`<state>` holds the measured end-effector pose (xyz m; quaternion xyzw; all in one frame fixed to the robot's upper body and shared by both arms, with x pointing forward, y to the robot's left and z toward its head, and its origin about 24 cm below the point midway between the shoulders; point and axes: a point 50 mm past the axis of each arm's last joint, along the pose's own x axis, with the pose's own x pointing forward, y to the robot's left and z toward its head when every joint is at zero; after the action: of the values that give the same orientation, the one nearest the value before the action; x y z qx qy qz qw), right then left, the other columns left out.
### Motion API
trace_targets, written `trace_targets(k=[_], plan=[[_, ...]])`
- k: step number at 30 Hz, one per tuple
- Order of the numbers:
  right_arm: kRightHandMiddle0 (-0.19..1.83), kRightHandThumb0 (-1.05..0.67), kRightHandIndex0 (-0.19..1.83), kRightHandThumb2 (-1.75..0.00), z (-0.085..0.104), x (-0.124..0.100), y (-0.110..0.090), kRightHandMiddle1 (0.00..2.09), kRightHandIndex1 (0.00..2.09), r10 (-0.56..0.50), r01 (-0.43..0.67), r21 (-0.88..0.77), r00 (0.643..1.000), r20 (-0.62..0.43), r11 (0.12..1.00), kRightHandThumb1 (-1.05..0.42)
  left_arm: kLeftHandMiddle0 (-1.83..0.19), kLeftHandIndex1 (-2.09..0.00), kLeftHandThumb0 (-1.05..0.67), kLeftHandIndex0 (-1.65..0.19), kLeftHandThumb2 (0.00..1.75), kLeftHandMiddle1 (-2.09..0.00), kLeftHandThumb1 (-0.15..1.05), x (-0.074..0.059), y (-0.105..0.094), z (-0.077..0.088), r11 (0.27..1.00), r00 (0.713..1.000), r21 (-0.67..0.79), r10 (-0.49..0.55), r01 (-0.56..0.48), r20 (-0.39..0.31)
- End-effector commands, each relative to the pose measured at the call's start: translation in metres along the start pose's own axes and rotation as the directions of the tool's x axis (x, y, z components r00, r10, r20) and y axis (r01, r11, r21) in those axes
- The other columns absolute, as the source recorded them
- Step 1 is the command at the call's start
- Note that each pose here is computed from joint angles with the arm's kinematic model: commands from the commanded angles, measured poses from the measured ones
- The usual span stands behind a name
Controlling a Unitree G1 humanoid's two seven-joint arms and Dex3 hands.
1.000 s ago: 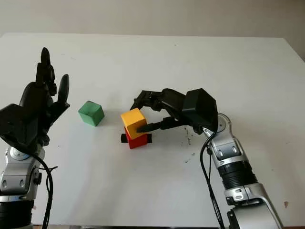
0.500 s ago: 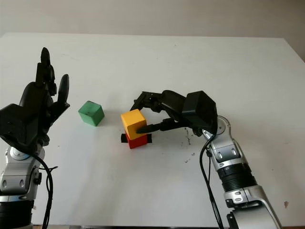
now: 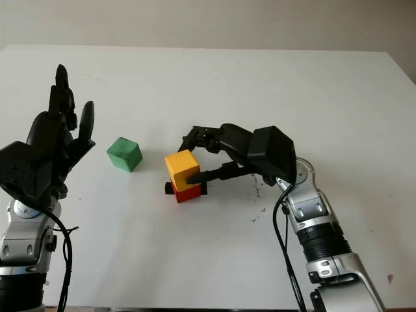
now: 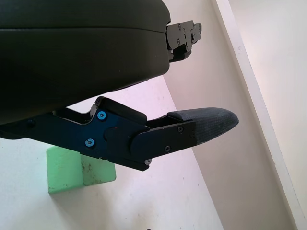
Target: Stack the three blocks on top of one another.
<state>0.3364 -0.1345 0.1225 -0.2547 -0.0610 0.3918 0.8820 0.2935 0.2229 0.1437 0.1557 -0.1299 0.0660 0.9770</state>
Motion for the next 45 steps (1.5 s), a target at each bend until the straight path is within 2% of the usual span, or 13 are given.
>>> trace_targets(k=[1, 18, 23, 45], plan=[[0.49, -0.65, 0.23, -0.06, 0.0, -0.002, 0.0, 1.28, 0.05, -0.005, 0.005, -0.009, 1.0, 0.012, 1.0, -0.94, 0.19, 0.0, -0.67, 0.19, 0.65, -0.01, 1.05, -0.002, 0.001, 0.003, 1.0, 1.0, 0.006, -0.003, 0.003, 0.014], [0.49, -0.63, 0.22, -0.05, -0.008, -0.001, 0.004, 1.24, 0.05, -0.038, 0.038, 0.007, 0.999, 0.019, 0.999, -0.94, 0.19, 0.0, -0.65, 0.19, 0.65, 0.0, 1.05, -0.003, 0.001, 0.002, 1.0, 1.0, -0.001, -0.005, 0.005, 0.008], [0.49, -0.58, 0.21, -0.05, -0.008, -0.001, 0.005, 1.24, 0.05, -0.057, 0.057, -0.003, 0.998, 0.02, 0.998, -0.94, 0.19, 0.0, -0.66, 0.19, 0.65, 0.0, 1.05, -0.003, 0.001, 0.002, 1.0, 1.0, 0.001, -0.008, 0.008, 0.006], [0.48, -0.57, 0.21, -0.05, -0.009, -0.001, 0.006, 1.23, 0.05, -0.066, 0.066, 0.0, 0.998, 0.023, 0.998, -0.93, 0.19, 0.0, -0.66, 0.19, 0.64, 0.0, 1.05, -0.004, 0.001, 0.002, 1.0, 1.0, -0.001, -0.01, 0.01, 0.001]])
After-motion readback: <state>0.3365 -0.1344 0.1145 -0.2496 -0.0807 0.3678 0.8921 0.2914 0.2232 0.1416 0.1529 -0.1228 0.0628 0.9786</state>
